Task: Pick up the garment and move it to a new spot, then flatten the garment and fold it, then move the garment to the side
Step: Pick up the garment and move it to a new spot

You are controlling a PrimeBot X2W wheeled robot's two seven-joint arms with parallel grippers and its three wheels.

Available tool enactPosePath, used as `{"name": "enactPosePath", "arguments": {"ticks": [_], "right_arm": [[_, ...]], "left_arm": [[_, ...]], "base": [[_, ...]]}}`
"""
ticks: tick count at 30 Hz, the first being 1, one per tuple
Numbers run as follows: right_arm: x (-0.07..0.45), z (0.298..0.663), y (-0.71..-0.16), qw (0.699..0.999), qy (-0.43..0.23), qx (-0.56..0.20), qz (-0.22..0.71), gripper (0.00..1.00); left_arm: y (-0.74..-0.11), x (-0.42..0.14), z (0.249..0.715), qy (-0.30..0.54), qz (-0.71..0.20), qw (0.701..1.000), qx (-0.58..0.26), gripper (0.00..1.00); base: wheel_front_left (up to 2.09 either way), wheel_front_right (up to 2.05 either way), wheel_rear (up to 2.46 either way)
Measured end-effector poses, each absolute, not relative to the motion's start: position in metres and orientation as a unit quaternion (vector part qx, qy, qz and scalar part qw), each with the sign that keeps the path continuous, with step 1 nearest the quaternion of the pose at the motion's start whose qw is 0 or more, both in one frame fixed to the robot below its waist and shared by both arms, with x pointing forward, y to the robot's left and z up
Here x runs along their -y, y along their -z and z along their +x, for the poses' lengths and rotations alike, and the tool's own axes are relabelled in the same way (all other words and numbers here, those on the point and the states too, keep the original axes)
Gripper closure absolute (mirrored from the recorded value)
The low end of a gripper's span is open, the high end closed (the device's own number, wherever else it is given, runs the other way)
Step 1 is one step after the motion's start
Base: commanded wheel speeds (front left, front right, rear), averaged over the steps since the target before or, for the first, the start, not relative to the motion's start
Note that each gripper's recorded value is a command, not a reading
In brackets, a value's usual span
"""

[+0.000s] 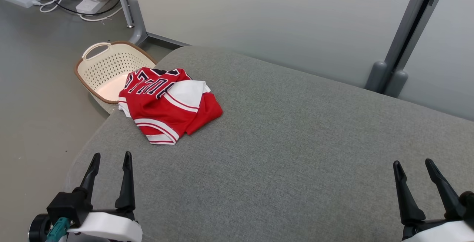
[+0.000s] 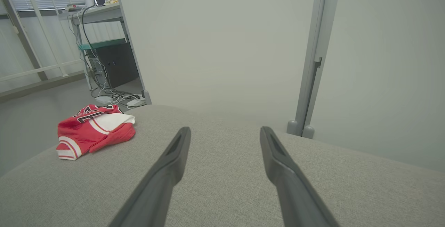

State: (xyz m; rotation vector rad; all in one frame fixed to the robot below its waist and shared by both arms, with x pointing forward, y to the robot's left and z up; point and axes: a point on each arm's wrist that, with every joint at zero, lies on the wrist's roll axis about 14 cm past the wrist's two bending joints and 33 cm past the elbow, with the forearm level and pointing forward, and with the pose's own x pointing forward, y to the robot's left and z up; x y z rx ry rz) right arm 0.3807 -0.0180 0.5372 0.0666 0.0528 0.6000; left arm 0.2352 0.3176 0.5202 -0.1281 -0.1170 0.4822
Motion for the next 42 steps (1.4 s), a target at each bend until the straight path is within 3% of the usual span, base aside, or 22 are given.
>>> {"name": "enactPosePath", "arguments": {"ticks": [6, 12, 21, 30, 31, 32, 33, 42], "right_arm": [[0.020, 0.391, -0.539, 0.955, -0.293, -0.025, 0.035, 0.00], [0.033, 0.417, -0.534, 0.960, -0.277, -0.028, 0.030, 0.00], [0.061, 0.452, -0.493, 0.968, -0.238, -0.068, 0.034, 0.00], [0.085, 0.468, -0.458, 0.973, -0.204, -0.099, 0.032, 0.00], [0.086, 0.469, -0.457, 0.974, -0.201, -0.100, 0.032, 0.00], [0.088, 0.470, -0.456, 0.975, -0.198, -0.099, 0.032, 0.00], [0.089, 0.471, -0.456, 0.975, -0.197, -0.099, 0.032, 0.00], [0.089, 0.469, -0.475, 0.978, -0.195, -0.071, 0.032, 0.00]], "left_arm": [[-0.517, -0.310, 0.265, -0.214, -0.076, 0.973, 0.048, 0.00], [-0.505, -0.306, 0.330, -0.182, -0.107, 0.977, 0.024, 0.00], [-0.422, -0.314, 0.404, -0.172, -0.149, 0.968, -0.108, 0.00], [-0.339, -0.316, 0.406, -0.192, -0.161, 0.931, -0.265, 0.00], [-0.339, -0.319, 0.409, -0.196, -0.160, 0.931, -0.264, 0.32], [-0.338, -0.321, 0.411, -0.199, -0.158, 0.930, -0.264, 0.85], [-0.337, -0.321, 0.411, -0.201, -0.158, 0.930, -0.264, 1.00], [-0.381, -0.345, 0.422, -0.207, -0.141, 0.950, -0.184, 1.00]], "base": [[0.00, 0.00, 0.00], [0.00, 0.00, 0.00], [0.00, 0.00, 0.00], [0.00, 0.00, 0.00], [0.00, 0.00, 0.00], [0.00, 0.00, 0.00], [0.00, 0.00, 0.00], [0.00, 0.00, 0.00]]}}
